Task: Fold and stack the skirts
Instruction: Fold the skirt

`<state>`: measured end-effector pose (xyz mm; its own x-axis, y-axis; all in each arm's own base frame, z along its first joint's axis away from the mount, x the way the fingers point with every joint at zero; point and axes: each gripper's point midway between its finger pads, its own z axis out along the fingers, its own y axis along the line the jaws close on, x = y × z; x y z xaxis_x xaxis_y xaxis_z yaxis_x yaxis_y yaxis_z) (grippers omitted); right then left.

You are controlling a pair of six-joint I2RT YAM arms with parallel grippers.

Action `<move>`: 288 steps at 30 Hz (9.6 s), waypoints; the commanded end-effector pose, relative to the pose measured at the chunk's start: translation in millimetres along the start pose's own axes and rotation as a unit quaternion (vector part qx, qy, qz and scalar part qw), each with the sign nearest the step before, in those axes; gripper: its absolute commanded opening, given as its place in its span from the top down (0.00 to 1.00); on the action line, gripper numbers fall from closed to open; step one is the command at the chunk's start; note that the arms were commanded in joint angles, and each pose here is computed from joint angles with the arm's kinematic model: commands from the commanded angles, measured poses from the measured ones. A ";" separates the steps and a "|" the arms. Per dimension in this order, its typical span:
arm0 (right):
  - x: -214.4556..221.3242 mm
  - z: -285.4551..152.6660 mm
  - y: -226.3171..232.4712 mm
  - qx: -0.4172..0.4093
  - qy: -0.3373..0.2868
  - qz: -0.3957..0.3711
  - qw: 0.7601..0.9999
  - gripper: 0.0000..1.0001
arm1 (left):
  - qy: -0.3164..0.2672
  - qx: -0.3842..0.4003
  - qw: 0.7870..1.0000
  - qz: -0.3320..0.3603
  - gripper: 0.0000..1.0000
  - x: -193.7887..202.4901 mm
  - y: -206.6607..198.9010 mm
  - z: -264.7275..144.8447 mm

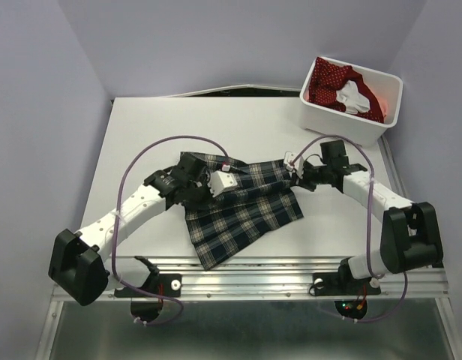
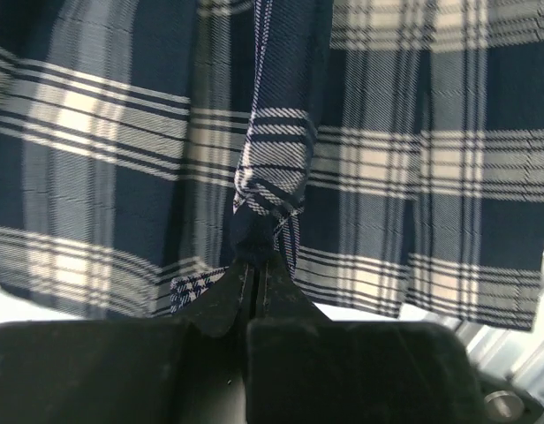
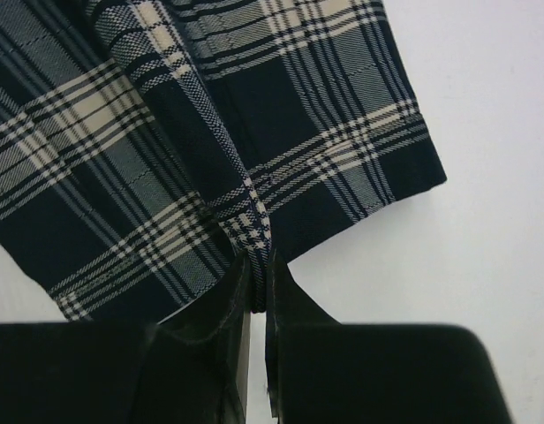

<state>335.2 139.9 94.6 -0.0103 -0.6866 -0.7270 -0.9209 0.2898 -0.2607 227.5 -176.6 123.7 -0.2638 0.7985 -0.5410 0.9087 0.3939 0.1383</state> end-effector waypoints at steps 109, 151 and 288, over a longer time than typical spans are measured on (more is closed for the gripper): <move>42.0 101.9 19.1 0.068 -0.029 0.823 0.563 0.91 | -0.066 -0.015 0.990 -0.122 1.00 -181.0 44.4 104.5; 33.3 74.7 18.6 0.057 -0.039 0.796 0.601 0.52 | 0.008 0.154 0.976 -0.155 1.00 -149.2 -36.2 186.7; -74.2 154.3 73.2 -0.101 -0.069 0.733 0.670 0.55 | -0.175 0.117 0.849 -0.485 0.83 -36.0 125.3 93.6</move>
<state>322.6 313.4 38.2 -0.9483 0.2906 -0.1277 0.0184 0.4520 0.8919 386.7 -199.2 135.2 -0.7402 -0.0113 -0.6723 0.4980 0.6625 -0.5595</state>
